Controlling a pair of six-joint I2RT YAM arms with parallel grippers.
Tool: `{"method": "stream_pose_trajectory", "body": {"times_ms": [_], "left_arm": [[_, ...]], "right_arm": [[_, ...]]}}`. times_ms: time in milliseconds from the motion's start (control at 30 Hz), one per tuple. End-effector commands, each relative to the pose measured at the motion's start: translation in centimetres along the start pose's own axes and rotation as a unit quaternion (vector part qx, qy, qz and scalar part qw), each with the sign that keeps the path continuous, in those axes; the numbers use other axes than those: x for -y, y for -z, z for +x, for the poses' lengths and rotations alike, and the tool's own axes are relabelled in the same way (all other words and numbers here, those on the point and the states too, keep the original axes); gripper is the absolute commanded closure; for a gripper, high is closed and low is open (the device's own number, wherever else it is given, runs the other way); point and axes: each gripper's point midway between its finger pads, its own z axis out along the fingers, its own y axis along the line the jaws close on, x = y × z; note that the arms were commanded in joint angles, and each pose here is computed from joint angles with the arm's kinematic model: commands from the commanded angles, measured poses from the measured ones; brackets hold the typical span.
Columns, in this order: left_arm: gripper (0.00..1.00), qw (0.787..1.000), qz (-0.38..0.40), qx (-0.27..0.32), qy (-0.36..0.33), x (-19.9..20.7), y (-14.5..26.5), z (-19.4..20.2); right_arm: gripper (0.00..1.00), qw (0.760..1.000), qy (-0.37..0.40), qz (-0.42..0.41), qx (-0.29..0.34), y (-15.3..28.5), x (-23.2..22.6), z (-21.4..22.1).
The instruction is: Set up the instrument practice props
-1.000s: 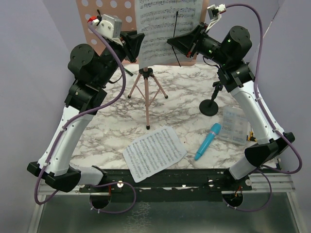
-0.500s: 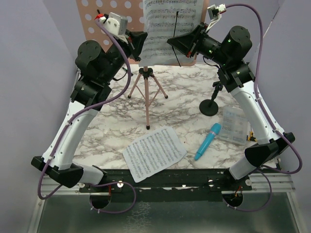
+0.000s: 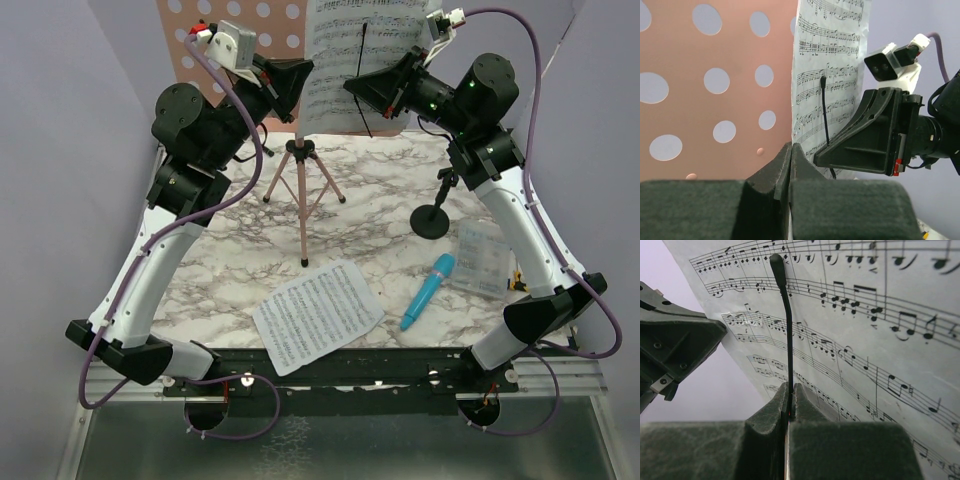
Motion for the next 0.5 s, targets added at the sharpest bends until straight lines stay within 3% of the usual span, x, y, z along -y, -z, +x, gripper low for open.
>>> {"method": "stream_pose_trajectory", "body": {"times_ms": [0,467], "left_arm": [[1.00,1.000,0.014,0.024,0.001,0.6,0.0,-1.7],[1.00,1.000,-0.019,0.018,-0.010,-0.5,1.1,-0.9]], "right_arm": [[0.99,0.999,0.010,-0.035,0.008,0.8,-2.6,-1.0],[1.00,1.000,0.008,-0.029,0.008,0.9,-2.4,-0.8]]}}
